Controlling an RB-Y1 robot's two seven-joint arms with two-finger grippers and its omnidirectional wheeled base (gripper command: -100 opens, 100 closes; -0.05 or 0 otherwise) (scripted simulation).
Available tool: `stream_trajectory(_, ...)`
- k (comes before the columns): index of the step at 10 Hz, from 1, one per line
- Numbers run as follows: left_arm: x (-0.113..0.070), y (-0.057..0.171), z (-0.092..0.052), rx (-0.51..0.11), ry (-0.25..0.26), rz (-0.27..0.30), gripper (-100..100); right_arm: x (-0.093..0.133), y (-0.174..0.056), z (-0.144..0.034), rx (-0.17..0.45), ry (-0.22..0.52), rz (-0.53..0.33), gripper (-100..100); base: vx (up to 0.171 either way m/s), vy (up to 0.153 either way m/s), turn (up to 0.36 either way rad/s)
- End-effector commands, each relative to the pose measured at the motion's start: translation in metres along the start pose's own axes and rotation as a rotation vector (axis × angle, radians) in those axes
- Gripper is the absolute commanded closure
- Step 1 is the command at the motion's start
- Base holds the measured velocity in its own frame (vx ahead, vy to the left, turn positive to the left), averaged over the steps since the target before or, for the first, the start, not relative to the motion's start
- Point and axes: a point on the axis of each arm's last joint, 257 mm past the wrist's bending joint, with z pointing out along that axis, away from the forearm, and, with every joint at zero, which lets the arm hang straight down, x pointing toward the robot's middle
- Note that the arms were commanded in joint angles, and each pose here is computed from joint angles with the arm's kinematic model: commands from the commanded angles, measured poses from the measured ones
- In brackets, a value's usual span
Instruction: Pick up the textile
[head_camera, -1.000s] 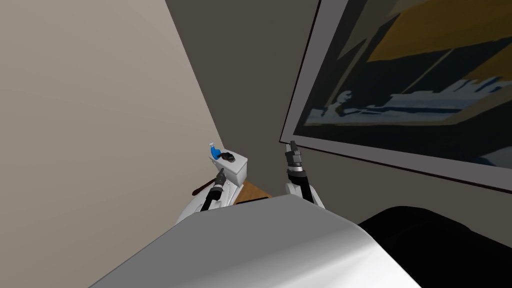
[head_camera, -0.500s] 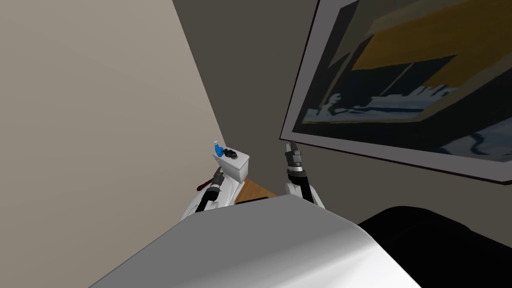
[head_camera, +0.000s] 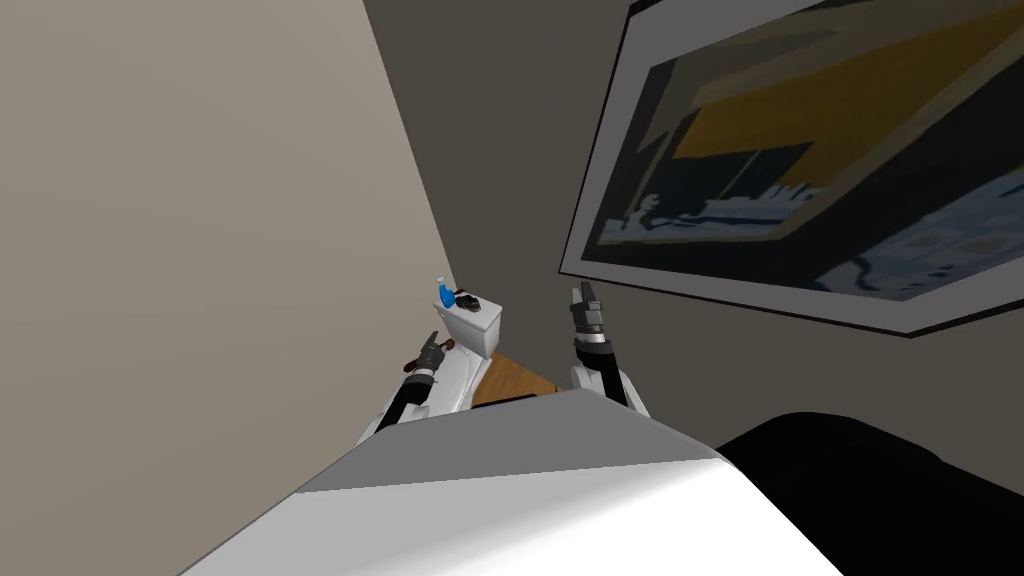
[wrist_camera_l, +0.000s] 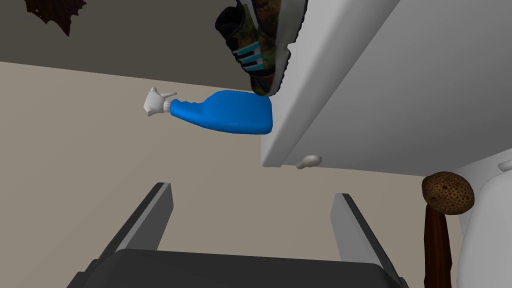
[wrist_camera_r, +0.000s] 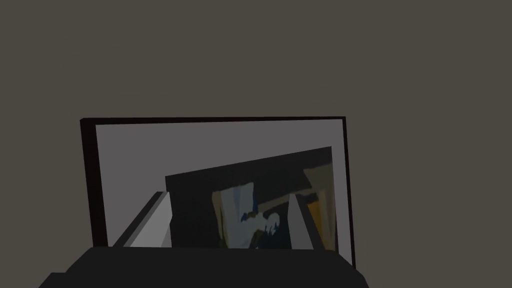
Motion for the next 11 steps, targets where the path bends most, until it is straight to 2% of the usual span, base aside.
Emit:
stream_trajectory(1,-0.001,-0.01,-0.004,0.0,0.005,-0.012,-100,0.0,0.0,0.0,0.0,0.0,0.0,0,-0.088,0.041,0.001)
stream_trajectory(4,0.002,-0.026,-0.01,0.007,0.016,-0.027,-100,0.0,0.0,0.0,0.0,0.0,0.0,0,-0.115,0.065,-0.006)
stream_trajectory(11,0.016,-0.058,-0.029,-0.011,0.05,-0.076,-100,0.0,0.0,0.0,0.0,0.0,0.0,0,-0.034,0.031,-0.023)
